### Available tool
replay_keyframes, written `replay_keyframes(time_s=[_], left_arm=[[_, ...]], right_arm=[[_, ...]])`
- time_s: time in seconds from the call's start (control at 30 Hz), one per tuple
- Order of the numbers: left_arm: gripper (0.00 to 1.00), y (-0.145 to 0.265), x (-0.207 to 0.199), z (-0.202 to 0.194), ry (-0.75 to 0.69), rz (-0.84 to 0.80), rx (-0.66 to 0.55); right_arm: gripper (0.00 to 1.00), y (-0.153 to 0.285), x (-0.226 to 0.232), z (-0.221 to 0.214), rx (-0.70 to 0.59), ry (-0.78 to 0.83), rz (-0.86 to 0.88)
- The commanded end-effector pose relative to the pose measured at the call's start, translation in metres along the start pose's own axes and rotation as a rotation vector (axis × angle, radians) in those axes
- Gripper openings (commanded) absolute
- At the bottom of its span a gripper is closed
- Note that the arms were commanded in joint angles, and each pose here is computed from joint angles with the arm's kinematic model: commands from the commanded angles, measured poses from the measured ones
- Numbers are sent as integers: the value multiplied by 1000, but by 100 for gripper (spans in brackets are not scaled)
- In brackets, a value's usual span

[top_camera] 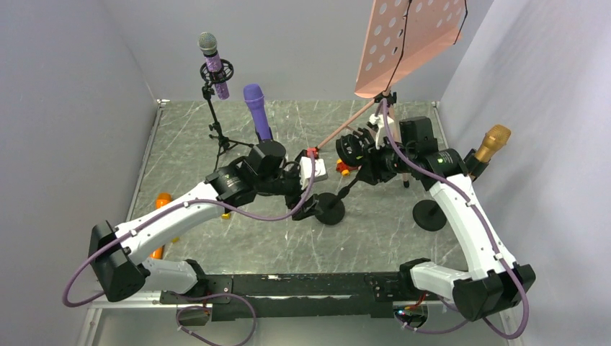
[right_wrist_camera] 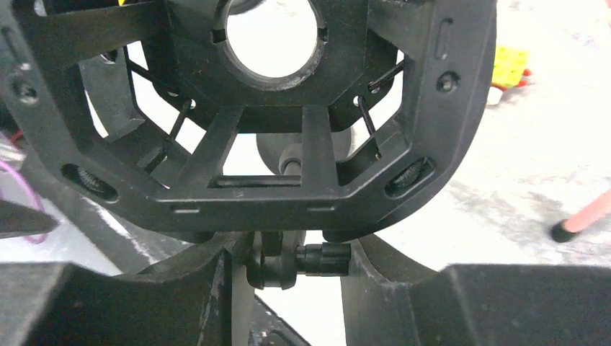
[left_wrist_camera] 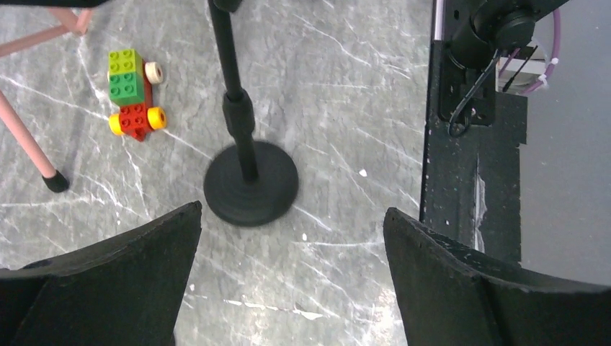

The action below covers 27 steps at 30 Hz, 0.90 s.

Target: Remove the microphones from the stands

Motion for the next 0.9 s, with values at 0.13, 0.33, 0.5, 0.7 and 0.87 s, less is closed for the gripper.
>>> replay_keyframes(time_s=[0.13,0.33,0.5,0.7,0.87], left_arm=[[99,36,0,21,39,12,-49],[99,47,9,27,81,-7,-98],[99,55,15,31,124,-2,-161],[99,65,21,31,152,28,-213],[99,76,23,24,131,64,-207]], right_arm=[[0,7,5,35,-44,294,-120],[0,-13,-2,15,38,299,-123],[0,-36,-12,-4,130,279,-149],[0,-57,-19,-29,257,261,-173],[0,-69,-27,-49,336,217,-181]])
Point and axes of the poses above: each gripper's point midway between its finger pads, its own y axis back along the fingers, its own x axis along the line the jaws close on, z = x × y, the point moved 1 cm from there along y, back along the fingers, and after that the axes turned 15 degrees about -y, right-handed, at the moved point
